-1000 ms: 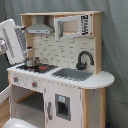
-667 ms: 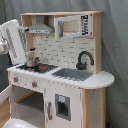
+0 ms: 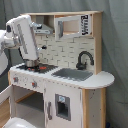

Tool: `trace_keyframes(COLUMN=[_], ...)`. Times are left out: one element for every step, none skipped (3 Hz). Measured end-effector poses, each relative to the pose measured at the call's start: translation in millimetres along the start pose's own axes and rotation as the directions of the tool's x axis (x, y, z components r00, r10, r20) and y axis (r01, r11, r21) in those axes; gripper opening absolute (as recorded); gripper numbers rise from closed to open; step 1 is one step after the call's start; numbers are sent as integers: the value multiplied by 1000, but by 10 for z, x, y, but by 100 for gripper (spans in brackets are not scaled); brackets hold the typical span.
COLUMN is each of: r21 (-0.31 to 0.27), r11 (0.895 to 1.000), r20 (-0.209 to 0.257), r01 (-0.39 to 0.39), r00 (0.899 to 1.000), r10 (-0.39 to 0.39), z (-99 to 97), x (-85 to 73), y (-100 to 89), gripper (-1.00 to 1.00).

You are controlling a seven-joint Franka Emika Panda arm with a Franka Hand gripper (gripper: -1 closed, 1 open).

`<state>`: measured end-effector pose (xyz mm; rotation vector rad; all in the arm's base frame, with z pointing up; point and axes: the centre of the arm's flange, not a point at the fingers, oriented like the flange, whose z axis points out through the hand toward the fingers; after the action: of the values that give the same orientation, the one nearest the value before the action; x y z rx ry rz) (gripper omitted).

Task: Play with the kitchen

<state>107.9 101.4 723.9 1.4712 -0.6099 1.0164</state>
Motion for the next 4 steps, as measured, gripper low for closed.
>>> trace_keyframes(r21=[34,86,108,115], r11=[999,996,993,992], r20=[5,-10,-21,-25], r01=[4,29,47,53], r00=[1000,1000,999,998], r10=[-4,-28,-45,-51], z=[225,414,481,497], x=[104,226,282,300], y=[-85,-255,-325,-341], gripper=[100,100,100,-100])
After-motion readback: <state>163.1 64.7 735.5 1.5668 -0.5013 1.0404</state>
